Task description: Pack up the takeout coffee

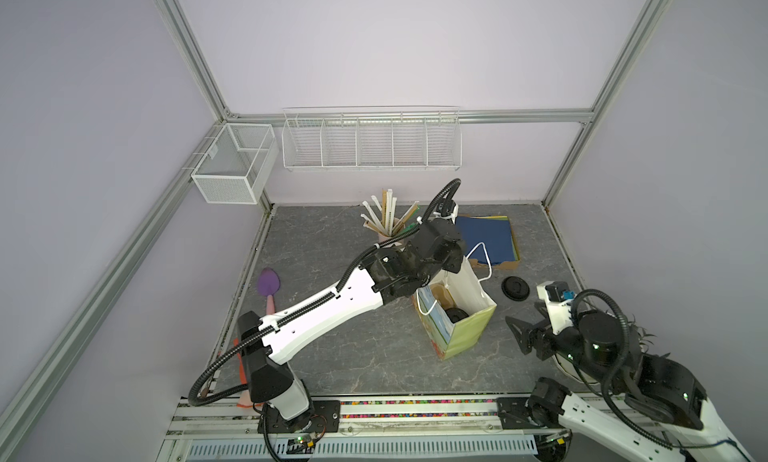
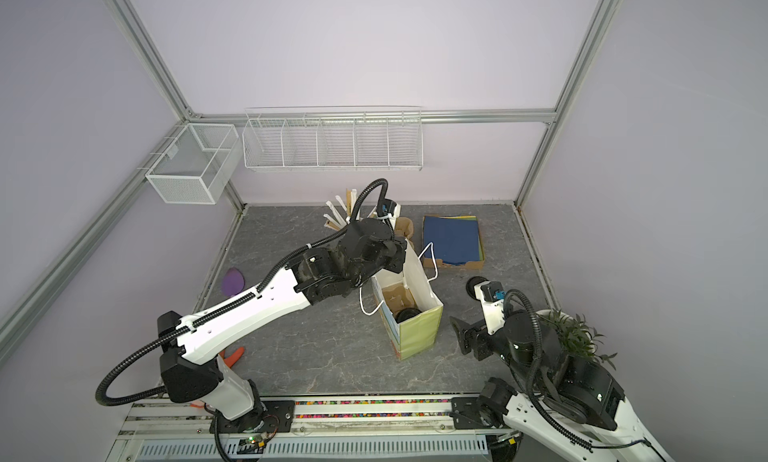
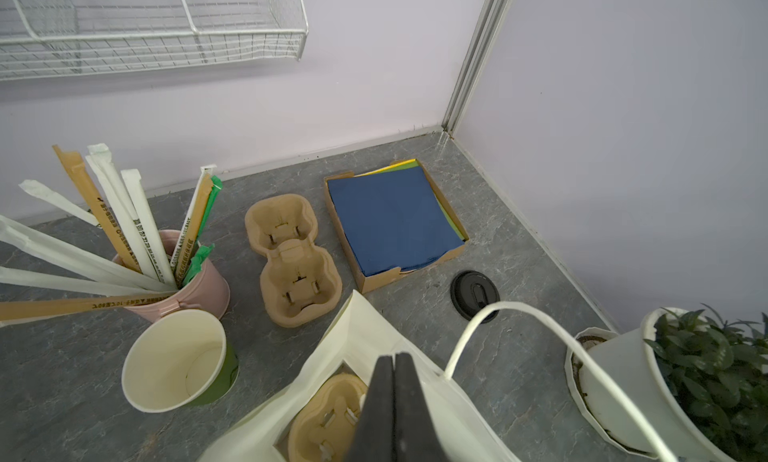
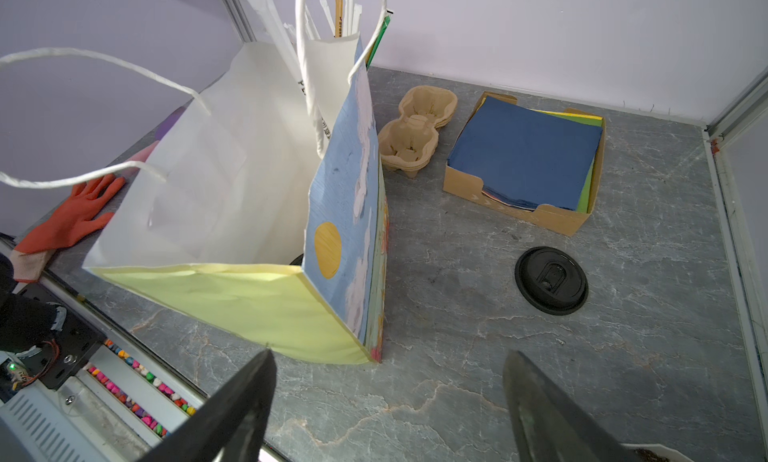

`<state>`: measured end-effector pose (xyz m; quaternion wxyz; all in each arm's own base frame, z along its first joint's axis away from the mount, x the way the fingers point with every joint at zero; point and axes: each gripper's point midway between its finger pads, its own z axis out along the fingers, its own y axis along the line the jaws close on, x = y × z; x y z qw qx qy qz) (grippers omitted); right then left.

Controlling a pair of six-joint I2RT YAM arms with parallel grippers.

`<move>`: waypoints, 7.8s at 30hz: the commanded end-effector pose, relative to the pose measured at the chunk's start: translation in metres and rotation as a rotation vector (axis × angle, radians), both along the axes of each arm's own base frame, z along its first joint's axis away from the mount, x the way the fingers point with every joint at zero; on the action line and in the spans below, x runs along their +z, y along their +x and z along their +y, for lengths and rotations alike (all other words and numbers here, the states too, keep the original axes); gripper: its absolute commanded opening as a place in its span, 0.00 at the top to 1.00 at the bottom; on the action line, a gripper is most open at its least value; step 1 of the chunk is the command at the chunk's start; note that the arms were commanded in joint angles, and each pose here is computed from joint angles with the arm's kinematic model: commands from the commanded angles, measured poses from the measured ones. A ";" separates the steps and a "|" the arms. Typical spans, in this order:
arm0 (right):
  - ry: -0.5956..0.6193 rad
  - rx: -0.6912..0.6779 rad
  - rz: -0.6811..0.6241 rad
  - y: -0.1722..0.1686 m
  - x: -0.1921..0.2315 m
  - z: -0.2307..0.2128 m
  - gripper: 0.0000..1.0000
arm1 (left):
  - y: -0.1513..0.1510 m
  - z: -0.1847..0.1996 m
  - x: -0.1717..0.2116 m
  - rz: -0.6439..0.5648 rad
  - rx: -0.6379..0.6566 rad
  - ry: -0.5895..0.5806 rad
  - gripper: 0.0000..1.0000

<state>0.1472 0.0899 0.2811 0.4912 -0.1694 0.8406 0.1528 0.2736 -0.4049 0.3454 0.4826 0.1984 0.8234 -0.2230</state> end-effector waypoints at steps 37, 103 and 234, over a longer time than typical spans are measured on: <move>0.268 -0.718 0.496 0.208 -0.014 -0.032 0.12 | 0.027 0.246 0.030 -0.118 0.493 0.022 0.11; 0.031 -0.782 0.685 0.372 -0.188 -0.044 0.80 | 0.022 0.277 -0.003 -0.238 0.599 0.050 0.05; -0.040 -0.007 0.114 0.067 0.082 0.107 0.32 | 0.023 0.275 -0.006 -0.236 0.586 0.072 0.00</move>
